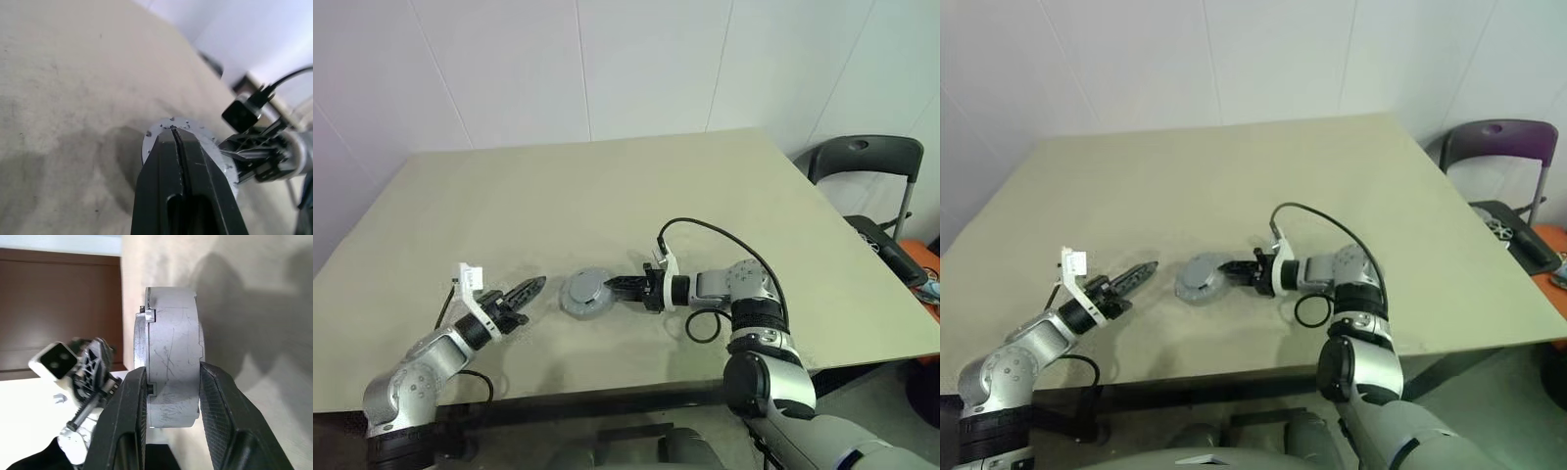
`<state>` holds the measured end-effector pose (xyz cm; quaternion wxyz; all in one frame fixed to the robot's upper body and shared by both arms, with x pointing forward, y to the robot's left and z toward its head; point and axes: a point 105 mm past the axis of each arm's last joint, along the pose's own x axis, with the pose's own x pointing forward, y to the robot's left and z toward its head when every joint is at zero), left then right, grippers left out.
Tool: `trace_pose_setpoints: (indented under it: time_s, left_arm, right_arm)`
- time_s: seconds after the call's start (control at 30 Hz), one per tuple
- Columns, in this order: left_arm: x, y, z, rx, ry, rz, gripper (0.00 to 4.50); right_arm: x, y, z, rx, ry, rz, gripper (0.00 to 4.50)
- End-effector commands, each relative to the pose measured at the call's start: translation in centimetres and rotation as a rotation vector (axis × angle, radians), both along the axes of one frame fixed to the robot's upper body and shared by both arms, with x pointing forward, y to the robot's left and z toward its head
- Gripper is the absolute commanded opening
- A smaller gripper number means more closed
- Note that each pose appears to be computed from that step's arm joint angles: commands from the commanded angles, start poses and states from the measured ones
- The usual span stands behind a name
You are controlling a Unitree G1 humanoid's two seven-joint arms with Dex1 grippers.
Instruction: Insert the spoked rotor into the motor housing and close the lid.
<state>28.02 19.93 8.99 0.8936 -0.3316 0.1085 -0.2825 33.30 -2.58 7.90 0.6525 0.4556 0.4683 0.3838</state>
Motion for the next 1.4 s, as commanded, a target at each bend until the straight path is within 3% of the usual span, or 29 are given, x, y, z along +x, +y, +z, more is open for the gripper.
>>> trace_pose_setpoints:
  time_s: [0.03,0.1,0.4,0.5,0.8,1.4]
  left_arm:
    - [-0.5,0.2,0.9,-0.098,-0.017,0.013,0.17]
    - [-0.8,0.1,1.3,-0.173,-0.019,0.011,0.60]
    - [-1.8,0.0,2.4,-0.402,-0.024,-0.013,3.62]
    - [-2.1,-0.5,2.4,-0.417,-0.008,-0.034,4.50]
    - [-2.2,-1.4,1.8,-0.489,0.055,-0.064,4.50]
    - [-0.9,-1.4,4.9,-0.577,-0.030,-0.072,4.50]
  right_arm:
    - [1.4,0.0,4.3,0.104,-0.112,-0.012,1.17]
    - [1.6,-0.2,4.8,0.111,-0.123,-0.015,1.17]
    - [2.1,-1.2,6.5,0.138,-0.152,-0.031,1.17]
    - [2.0,-1.0,7.2,0.156,-0.162,-0.021,1.17]
    - [1.7,0.0,8.6,0.206,-0.189,0.008,1.17]
    - [-0.9,2.5,10.0,0.296,-0.248,0.122,1.17]
